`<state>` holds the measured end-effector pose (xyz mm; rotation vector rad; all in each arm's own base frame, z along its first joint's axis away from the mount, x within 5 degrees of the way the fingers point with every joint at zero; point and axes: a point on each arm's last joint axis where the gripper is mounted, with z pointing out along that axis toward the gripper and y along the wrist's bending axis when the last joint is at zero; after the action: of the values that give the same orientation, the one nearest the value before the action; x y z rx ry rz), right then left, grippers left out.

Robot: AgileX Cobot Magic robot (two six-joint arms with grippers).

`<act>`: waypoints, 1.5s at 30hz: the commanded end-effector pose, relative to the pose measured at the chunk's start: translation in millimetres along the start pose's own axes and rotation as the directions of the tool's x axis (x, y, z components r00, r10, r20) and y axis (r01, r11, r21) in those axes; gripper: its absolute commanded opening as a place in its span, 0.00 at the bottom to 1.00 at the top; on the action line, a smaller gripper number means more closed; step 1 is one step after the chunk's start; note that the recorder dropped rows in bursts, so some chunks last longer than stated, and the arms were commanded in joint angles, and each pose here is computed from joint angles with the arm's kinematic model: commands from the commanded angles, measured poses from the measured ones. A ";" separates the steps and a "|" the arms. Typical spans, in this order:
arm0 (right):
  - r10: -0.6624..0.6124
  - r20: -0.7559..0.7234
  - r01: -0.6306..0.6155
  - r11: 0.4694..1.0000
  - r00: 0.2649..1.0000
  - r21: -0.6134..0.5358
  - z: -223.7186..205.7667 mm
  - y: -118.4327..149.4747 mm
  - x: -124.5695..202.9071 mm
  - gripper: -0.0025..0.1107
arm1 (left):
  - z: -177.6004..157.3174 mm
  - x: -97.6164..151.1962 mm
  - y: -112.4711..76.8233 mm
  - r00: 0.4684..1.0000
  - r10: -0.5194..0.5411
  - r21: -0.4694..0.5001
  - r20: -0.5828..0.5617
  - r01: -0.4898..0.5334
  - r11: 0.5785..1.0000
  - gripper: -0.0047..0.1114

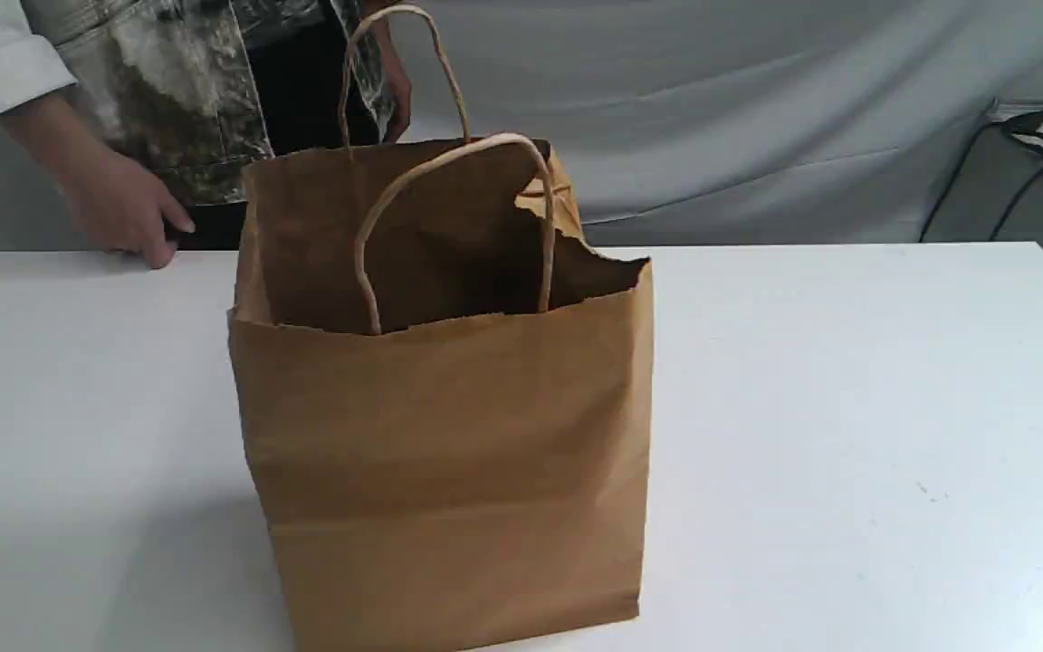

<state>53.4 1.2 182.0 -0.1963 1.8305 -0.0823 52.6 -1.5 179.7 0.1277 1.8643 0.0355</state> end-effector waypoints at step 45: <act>-0.001 0.007 0.001 1.000 1.000 0.009 0.1 -0.4 0.3 0.02 | 0.1 0.4 1.5 1.000 -0.019 -0.014 0.008 0.019 1.000 0.04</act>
<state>53.4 1.2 182.0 -0.1963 1.8305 -0.0823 52.8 0.3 179.9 0.1051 1.8635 0.0432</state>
